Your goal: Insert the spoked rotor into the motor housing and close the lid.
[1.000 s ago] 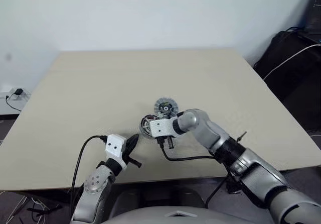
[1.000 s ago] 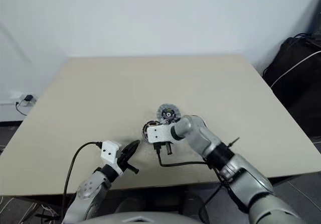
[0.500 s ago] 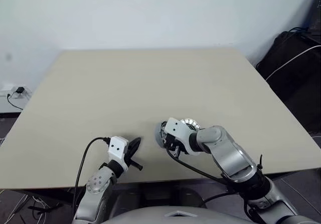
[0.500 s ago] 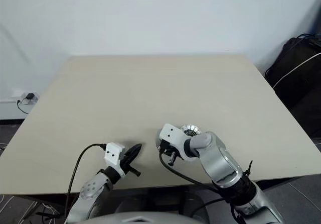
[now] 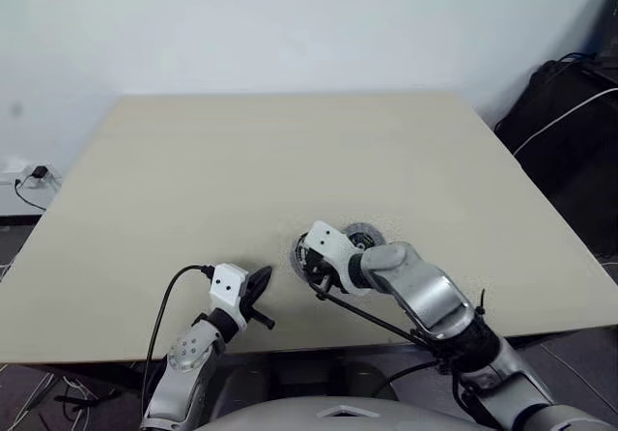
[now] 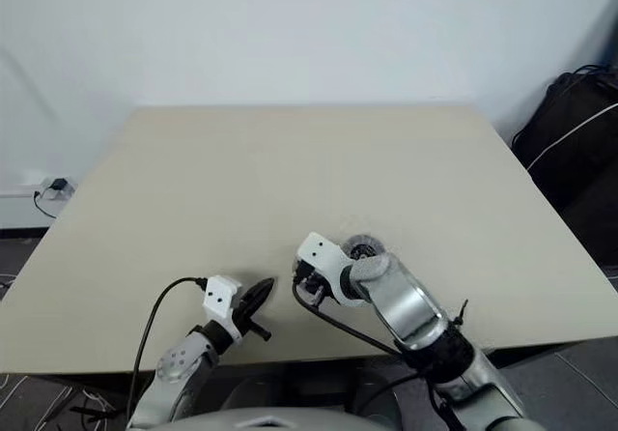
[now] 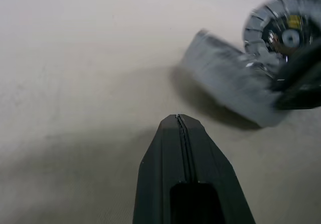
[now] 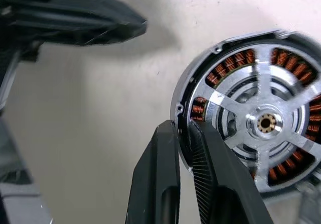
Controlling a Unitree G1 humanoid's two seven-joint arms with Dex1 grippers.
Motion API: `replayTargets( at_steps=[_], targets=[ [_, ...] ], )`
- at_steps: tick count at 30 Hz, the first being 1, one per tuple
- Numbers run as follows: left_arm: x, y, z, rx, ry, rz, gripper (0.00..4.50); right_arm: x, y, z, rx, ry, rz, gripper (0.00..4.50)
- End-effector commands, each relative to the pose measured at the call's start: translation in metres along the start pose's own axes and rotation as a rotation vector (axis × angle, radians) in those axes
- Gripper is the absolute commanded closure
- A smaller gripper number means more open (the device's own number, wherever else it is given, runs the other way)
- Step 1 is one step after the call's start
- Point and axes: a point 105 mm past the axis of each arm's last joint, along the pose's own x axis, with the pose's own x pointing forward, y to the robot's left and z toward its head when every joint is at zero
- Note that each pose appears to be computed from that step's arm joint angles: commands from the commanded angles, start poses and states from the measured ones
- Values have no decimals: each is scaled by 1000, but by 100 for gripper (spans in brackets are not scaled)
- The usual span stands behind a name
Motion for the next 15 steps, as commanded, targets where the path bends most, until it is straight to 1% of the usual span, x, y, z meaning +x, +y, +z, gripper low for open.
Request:
replayTargets(
  at_steps=[1, 5, 7, 8, 10, 12, 15],
  targets=[
    [1, 1, 9, 18, -47, -2, 450, 6, -16, 8, 6, -21, -79, 440],
    [0, 2, 9, 18, -48, 6, 450, 13, -15, 13, 28, -40, -70, 440],
    [-1, 3, 9, 20, -48, 8, 450, 14, -12, 17, 22, -51, -51, 366],
    [-1, 4, 9, 22, -48, 10, 450, 14, -10, 19, 13, -58, -46, 347],
    [-2, 5, 9, 23, -49, 11, 450, 13, -8, 23, -1, -76, -43, 273],
    [-2, 6, 9, 25, -48, 12, 450, 8, -3, 35, -7, -131, -11, 213],
    [-3, 7, 9, 28, -46, 10, 450, -2, 5, 54, -17, -229, 34, 213]
  ],
)
